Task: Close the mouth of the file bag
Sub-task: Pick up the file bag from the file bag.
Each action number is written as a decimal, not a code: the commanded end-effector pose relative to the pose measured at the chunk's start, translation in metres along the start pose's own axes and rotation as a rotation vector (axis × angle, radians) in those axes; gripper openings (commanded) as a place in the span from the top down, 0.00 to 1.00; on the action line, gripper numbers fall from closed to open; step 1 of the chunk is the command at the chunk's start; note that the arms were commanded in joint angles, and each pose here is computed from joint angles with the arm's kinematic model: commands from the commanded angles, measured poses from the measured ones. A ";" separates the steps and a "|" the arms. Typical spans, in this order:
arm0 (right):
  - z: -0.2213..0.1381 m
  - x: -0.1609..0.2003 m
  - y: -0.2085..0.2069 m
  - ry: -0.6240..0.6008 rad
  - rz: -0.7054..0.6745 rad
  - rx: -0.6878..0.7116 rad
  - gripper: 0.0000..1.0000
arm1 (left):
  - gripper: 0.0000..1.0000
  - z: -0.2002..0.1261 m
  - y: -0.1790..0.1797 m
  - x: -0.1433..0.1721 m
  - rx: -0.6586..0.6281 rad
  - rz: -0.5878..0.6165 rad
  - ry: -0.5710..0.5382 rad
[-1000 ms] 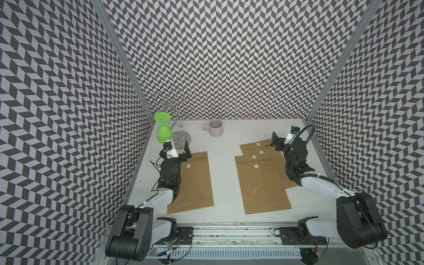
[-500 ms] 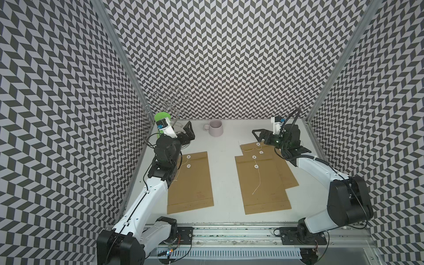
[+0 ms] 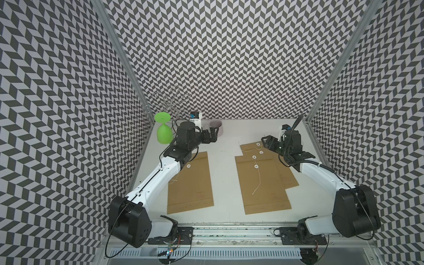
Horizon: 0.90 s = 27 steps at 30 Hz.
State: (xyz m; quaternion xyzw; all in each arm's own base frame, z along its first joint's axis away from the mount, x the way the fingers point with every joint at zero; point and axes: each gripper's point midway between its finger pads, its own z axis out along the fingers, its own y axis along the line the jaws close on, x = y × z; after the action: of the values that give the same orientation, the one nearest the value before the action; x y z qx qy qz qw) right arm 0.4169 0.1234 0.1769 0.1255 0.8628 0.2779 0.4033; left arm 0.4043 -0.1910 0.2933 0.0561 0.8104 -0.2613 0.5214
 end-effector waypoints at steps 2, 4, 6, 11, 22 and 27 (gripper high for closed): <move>0.003 0.019 -0.021 0.094 0.044 0.100 0.27 | 0.02 0.008 -0.024 0.034 0.092 -0.065 0.102; -0.004 0.030 -0.047 0.118 0.061 0.175 0.27 | 0.02 0.017 -0.040 0.055 0.122 -0.086 0.159; -0.014 0.044 -0.073 0.155 0.102 0.206 0.24 | 0.02 0.024 -0.060 0.082 0.176 -0.113 0.231; -0.031 0.088 -0.124 0.257 0.230 0.261 0.15 | 0.00 0.023 -0.112 0.147 0.357 -0.210 0.391; -0.033 0.129 -0.144 0.366 0.231 0.280 0.02 | 0.02 0.017 -0.117 0.228 0.424 -0.333 0.580; -0.030 0.133 -0.129 0.397 0.237 0.190 0.07 | 0.05 0.025 -0.116 0.247 0.447 -0.367 0.628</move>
State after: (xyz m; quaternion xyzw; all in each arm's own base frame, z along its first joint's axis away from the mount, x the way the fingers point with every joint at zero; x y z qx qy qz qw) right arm 0.3227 0.0526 0.0434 0.2173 0.9248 0.2320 0.2090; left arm 0.2717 -0.3397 0.1088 0.0926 0.8643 -0.4625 0.1748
